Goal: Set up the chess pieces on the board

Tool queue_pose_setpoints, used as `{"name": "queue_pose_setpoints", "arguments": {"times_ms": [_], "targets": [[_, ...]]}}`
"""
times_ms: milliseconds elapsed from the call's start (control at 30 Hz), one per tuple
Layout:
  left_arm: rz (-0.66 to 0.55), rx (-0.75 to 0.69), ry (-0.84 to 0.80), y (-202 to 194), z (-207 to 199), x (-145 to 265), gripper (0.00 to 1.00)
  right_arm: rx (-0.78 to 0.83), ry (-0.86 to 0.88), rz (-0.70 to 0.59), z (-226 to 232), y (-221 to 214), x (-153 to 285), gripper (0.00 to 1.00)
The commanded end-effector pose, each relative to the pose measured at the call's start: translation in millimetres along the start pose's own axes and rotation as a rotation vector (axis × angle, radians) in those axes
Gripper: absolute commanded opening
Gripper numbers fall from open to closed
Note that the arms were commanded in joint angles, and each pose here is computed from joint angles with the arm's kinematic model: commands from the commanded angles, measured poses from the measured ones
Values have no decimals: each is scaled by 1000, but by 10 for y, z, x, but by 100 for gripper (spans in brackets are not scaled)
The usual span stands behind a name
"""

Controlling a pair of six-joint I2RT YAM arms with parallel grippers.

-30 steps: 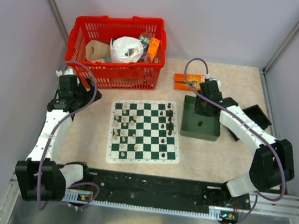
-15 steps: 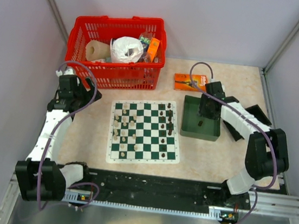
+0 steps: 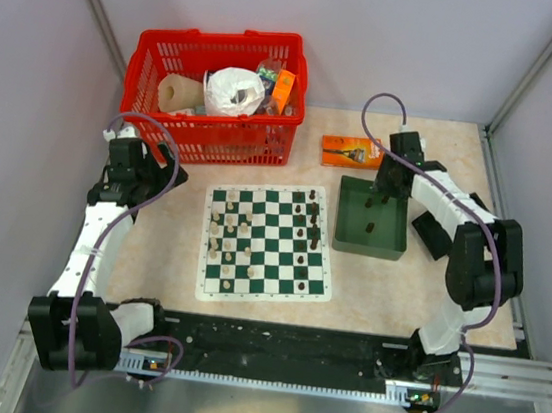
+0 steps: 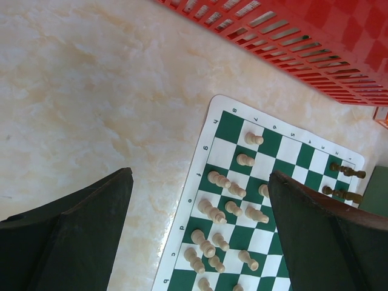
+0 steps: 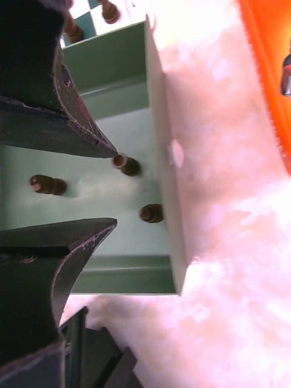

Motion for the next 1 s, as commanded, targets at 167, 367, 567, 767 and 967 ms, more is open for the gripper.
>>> {"name": "queue_pose_setpoints", "arguments": {"times_ms": [167,367,567,767,967], "targets": [[-58,-11,13,141,-1,56,98,4,-34,-52,3,214,-166,42],[-48,-10,6,128,-7,30,99,25,-57,-57,-77,192,-224,41],[-52,-9,8,124,-2,42,99,29,-49,-52,-122,192,-300,38],[-51,-9,11,125,2,40,98,36,-18,-39,-84,166,-340,36],[-52,-9,8,132,-5,45,98,42,-31,-33,-106,143,-379,34]]}}
Point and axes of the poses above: each gripper's point midway between its finger pads, its own x axis back along the fingers, its own z axis along the line the jaws close on, y = z × x, the point moved 3 cm from there along x, back along the fingers, and after that the axes turned 13 degrees about -x, right-handed, at the moved point
